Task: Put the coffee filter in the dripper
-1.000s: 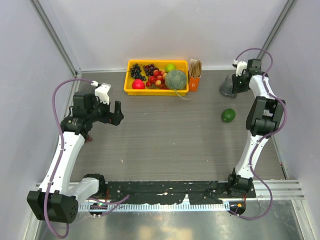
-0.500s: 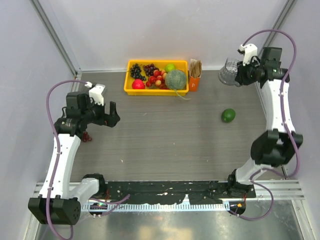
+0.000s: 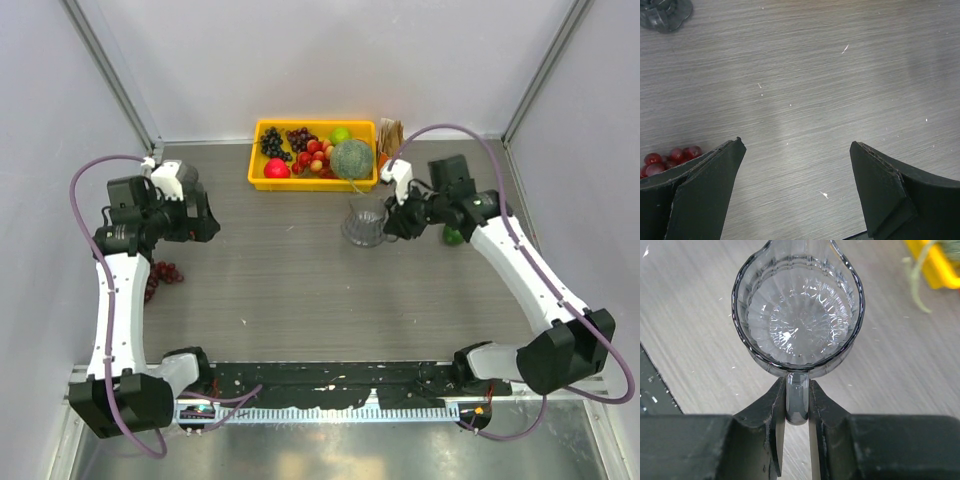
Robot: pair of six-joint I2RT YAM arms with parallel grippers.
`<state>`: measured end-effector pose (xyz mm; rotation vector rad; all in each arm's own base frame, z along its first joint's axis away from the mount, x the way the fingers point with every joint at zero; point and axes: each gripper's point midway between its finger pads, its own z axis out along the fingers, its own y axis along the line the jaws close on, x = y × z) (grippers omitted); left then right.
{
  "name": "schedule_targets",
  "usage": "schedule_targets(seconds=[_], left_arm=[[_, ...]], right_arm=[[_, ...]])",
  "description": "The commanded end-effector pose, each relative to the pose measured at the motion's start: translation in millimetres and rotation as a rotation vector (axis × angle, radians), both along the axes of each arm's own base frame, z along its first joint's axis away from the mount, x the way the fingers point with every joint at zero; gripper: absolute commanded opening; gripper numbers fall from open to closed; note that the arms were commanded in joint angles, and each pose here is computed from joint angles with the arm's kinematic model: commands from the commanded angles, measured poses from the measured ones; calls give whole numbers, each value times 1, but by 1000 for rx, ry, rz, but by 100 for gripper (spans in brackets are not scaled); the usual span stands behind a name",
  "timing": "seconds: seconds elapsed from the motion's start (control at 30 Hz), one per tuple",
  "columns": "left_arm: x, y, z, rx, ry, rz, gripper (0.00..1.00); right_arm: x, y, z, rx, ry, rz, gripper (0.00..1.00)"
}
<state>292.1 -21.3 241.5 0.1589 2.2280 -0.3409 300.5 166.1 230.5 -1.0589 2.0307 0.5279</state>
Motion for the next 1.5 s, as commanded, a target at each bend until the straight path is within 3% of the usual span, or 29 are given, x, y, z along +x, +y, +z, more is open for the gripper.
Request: schedule_targets(seconds=[0.0, 0.33, 0.9, 1.2, 1.27, 1.3, 1.37, 1.47], left_arm=[[6, 2, 5, -11, -18, -10, 99], [8, 6, -21, -5, 40, 1, 99], [14, 7, -28, -17, 50, 1, 99], [12, 6, -27, -22, 45, -4, 99], [12, 5, -26, -24, 43, -6, 99], [11, 5, -26, -23, 45, -5, 99], [11, 5, -25, -23, 42, -7, 100], [9, 4, -23, -23, 43, -11, 100]], right_arm=[[1, 41, -2, 64, -70, 100, 5], [-3, 106, -68, 9, -109, 300, 5], [37, 111, -131, -127, -101, 120, 5], [25, 98, -139, -144, -84, 86, 6], [18, 95, -138, -142, -56, 88, 24], [16, 98, -136, -133, -43, 94, 49], [9, 96, -133, -124, -15, 94, 74], [-2, 94, -120, -101, -20, 111, 86]])
